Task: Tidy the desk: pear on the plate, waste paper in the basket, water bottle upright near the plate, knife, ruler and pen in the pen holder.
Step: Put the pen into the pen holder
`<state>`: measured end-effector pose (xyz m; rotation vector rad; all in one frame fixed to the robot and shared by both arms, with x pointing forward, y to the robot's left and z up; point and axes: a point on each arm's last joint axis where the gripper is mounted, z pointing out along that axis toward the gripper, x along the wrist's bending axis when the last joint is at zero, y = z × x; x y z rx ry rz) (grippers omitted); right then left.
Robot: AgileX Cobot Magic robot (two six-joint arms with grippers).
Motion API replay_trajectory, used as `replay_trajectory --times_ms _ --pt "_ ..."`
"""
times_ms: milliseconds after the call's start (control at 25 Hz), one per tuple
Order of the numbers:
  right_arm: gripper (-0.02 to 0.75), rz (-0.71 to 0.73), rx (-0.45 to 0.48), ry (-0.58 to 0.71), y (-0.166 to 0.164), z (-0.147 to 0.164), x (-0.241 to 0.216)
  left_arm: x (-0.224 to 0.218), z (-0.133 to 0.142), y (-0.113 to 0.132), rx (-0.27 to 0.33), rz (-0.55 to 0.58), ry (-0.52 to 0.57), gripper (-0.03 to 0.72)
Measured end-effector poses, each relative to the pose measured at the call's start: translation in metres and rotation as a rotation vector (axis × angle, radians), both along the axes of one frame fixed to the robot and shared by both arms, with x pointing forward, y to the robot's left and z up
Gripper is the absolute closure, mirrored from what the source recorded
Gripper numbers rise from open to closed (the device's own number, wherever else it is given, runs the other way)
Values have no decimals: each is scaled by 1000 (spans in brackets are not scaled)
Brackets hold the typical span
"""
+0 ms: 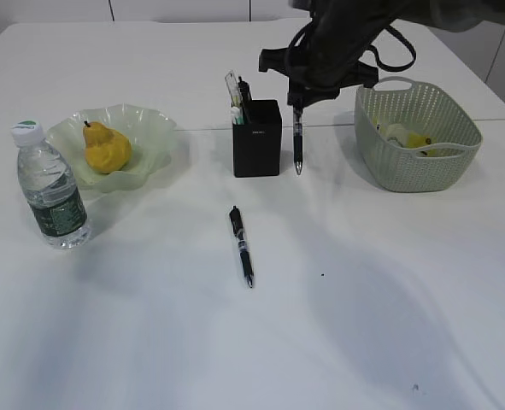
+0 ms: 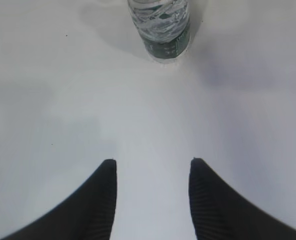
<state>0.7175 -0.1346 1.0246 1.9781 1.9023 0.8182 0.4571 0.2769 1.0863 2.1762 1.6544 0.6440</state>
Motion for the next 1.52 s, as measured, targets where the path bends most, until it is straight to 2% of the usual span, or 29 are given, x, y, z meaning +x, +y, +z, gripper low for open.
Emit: replay_trajectory --times_ms 480,720,880,1120,1520 --pt "564 75 -14 -443 4 26 26 2 1 0 3 -3 -20 358" --pt "564 129 -43 -593 10 13 40 2 1 0 5 -4 -22 358" --pt "564 196 -101 -699 14 8 46 2 1 0 6 -4 -22 358" --pt "564 236 -112 -771 17 6 49 2 1 0 7 -4 -23 358" --pt "564 256 -117 -737 21 -29 57 2 1 0 6 -4 -25 358"
